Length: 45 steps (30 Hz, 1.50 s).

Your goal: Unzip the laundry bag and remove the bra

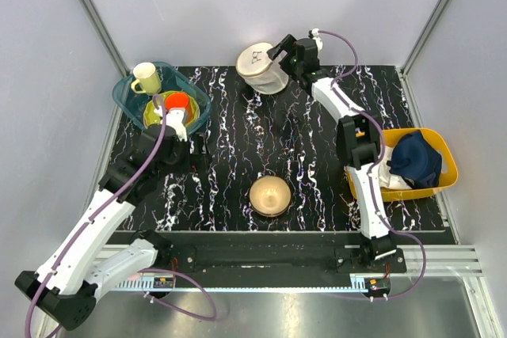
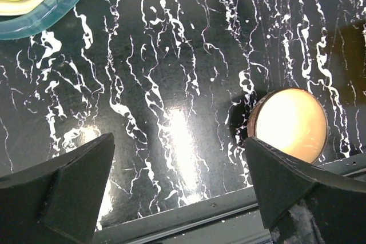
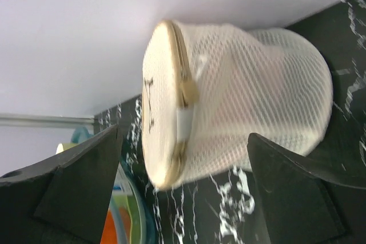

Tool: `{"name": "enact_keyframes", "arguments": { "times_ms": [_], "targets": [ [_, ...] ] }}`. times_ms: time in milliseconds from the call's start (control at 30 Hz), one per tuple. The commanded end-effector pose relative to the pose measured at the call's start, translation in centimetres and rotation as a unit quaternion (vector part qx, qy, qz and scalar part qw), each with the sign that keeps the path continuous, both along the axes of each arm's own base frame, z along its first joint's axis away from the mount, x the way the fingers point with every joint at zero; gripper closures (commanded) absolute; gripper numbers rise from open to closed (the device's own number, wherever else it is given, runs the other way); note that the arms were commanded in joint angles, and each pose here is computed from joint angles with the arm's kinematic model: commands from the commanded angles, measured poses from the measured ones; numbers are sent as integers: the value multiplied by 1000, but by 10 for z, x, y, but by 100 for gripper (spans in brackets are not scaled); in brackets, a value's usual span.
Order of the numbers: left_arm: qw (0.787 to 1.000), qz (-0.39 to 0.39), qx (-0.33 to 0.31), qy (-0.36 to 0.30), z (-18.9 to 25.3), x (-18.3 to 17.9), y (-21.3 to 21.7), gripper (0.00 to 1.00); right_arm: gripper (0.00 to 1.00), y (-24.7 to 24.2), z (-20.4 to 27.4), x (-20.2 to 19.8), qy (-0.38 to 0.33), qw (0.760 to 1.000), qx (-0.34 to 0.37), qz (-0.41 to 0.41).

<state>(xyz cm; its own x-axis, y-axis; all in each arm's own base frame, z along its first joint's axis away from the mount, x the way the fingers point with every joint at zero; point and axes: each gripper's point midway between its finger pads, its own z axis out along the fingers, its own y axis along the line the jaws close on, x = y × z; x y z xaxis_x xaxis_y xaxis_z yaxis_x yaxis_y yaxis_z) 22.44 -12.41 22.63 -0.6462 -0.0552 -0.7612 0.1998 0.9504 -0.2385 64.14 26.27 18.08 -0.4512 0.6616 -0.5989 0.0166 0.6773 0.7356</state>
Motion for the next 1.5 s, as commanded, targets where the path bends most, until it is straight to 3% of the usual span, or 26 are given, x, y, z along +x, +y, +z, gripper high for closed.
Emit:
{"name": "enact_keyframes", "arguments": {
  "times_ms": [0, 67, 167, 200, 267, 300, 333, 367, 400, 433, 500, 533, 600, 733, 833, 867, 967, 1033, 1100, 1133, 1167, 1200, 1233, 1400, 1467],
  "targets": [
    [1000, 21, -1, -20, 15, -1, 10, 1, 1, 26, 16, 30, -26, 998, 60, 20],
    [1000, 22, -5, -18, 13, -3, 10, 1, 2, 31, 35, 36, -36, 996, 72, 26],
    [999, 29, -5, -13, 7, -5, 12, 1, 23, 33, 16, 39, -15, 996, 80, 24],
    [999, 30, -4, -11, 5, -5, 13, 1, 35, 34, 26, 36, -16, 996, 84, 24],
    [999, 33, -3, -10, 4, -5, 13, 1, 80, 33, 8, 28, 4, 996, 82, 26],
    [999, 33, -3, -9, 4, -4, 13, 1, 100, 31, 41, 20, -17, 995, 95, 29],
    [1000, 30, -4, -9, 5, -3, 11, 1, 100, 29, 18, 13, -3, 995, 94, 29],
    [999, 30, -5, -11, 8, -2, 11, 1, 100, 29, 25, 6, -14, 994, 102, 36],
    [999, 29, -5, -11, 9, -2, 10, 1, 100, 26, 64, -7, -42, 992, 114, 43],
    [1000, 28, -6, -13, 11, -1, 9, 1, 100, 25, 46, -17, -33, 992, 115, 49],
    [999, 29, -8, -19, 16, 1, 9, 1, 100, 29, 78, -44, -49, 986, 130, 94],
    [999, 27, -9, -21, 18, 1, 8, 1, 100, 28, 69, -56, -40, 984, 132, 111],
    [999, 28, -12, -23, 20, 2, 8, 1, 100, 37, 88, -88, -38, 972, 144, 180],
    [999, 34, -29, -29, 26, -2, 8, 1, 100, 42, 79, -144, -4, 946, 159, 282],
    [998, 47, -35, -25, 23, -4, 10, 1, 100, 46, 79, -186, 3, 913, 169, 372],
    [998, 51, -35, -22, 22, -4, 11, 1, 100, 49, 78, -209, 14, 886, 177, 429],
    [998, 59, -31, -5, 17, -6, 13, 1, 100, 48, 60, -240, 29, 844, 178, 504],
    [998, 54, -36, -4, 17, -7, 10, 1, 100, 46, 45, -250, 72, 834, 175, 517],
    [998, 53, -39, -7, 18, -4, 8, 1, 100, 41, 20, -238, 76, 858, 112, 496],
    [998, 60, -36, -6, 16, -1, 9, 1, 90, 34, 14, -236, 134, 874, 81, 460],
    [998, 63, -31, -3, 13, 1, 10, 1, 49, 21, -6, -211, 138, 909, 4, 393],
    [997, 67, -20, 13, 4, 5, 9, 1, 29, 13, -8, -203, 147, 921, -23, 359],
    [997, 69, -17, 21, 0, 6, 8, 1, 22, 0, -14, -192, 154, 937, -55, 308],
    [996, 62, -42, 42, -6, 17, -11, 1, 6, -32, 13, -196, 106, 974, -67, 191],
    [996, 66, -58, 29, -2, 30, -18, 1, 6, -47, 22, -192, 84, 983, -83, 142]
  ]
}}
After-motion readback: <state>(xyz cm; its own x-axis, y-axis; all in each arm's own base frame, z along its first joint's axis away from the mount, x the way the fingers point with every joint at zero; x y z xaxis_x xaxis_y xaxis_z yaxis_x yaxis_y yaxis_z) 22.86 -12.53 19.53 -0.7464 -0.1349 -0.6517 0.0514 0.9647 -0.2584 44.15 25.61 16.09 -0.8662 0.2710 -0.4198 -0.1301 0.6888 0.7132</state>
